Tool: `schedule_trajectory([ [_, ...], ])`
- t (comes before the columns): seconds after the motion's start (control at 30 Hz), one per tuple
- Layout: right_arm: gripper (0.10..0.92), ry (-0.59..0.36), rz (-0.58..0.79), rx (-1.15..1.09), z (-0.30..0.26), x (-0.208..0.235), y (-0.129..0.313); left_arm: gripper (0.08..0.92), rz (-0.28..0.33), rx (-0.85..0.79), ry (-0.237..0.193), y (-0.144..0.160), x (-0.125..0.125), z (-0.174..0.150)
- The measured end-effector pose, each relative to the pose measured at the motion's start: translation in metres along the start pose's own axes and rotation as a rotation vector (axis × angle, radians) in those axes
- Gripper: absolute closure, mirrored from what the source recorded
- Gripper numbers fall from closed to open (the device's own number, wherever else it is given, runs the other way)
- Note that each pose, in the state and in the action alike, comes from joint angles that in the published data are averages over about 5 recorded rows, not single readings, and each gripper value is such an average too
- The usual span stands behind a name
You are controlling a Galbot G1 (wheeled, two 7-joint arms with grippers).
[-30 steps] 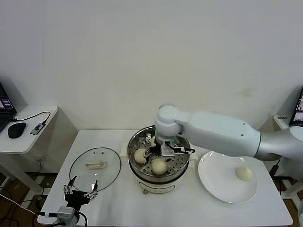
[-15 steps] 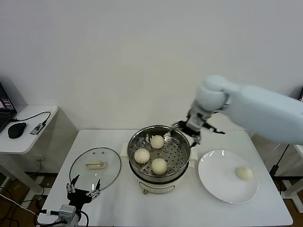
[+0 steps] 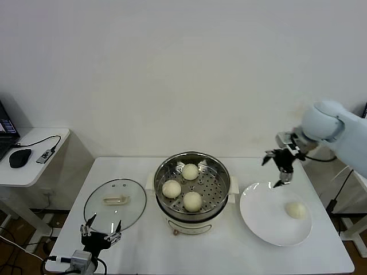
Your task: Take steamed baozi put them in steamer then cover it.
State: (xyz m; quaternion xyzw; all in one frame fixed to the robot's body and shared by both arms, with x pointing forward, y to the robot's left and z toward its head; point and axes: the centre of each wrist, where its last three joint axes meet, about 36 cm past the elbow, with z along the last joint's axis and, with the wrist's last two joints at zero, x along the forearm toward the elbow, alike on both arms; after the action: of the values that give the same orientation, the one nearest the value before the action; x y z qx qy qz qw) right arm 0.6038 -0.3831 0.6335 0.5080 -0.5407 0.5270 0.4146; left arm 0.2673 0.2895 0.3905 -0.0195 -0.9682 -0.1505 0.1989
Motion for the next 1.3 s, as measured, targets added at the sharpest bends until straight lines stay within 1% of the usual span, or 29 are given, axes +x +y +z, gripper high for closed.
schedule_trajectory([
  [0.23, 0.200, 0.072, -0.031, -0.076, 0.039, -0.044, 0.012, 0.177, -0.004, 0.003, 0.014, 0.000, 0.000, 0.004],
  [0.53, 0.200, 0.136, -0.048, -0.095, 0.070, -0.083, 0.018, 0.177, -0.006, 0.007, 0.034, 0.001, -0.004, 0.011],
  [0.73, 0.200, 0.159, -0.062, -0.091, 0.081, -0.104, 0.019, 0.177, -0.007, 0.007, 0.047, 0.002, -0.005, 0.015],
  [1.3, 0.200, 0.197, -0.083, -0.083, 0.095, -0.142, 0.028, 0.177, -0.003, 0.008, 0.056, 0.001, -0.007, 0.019],
])
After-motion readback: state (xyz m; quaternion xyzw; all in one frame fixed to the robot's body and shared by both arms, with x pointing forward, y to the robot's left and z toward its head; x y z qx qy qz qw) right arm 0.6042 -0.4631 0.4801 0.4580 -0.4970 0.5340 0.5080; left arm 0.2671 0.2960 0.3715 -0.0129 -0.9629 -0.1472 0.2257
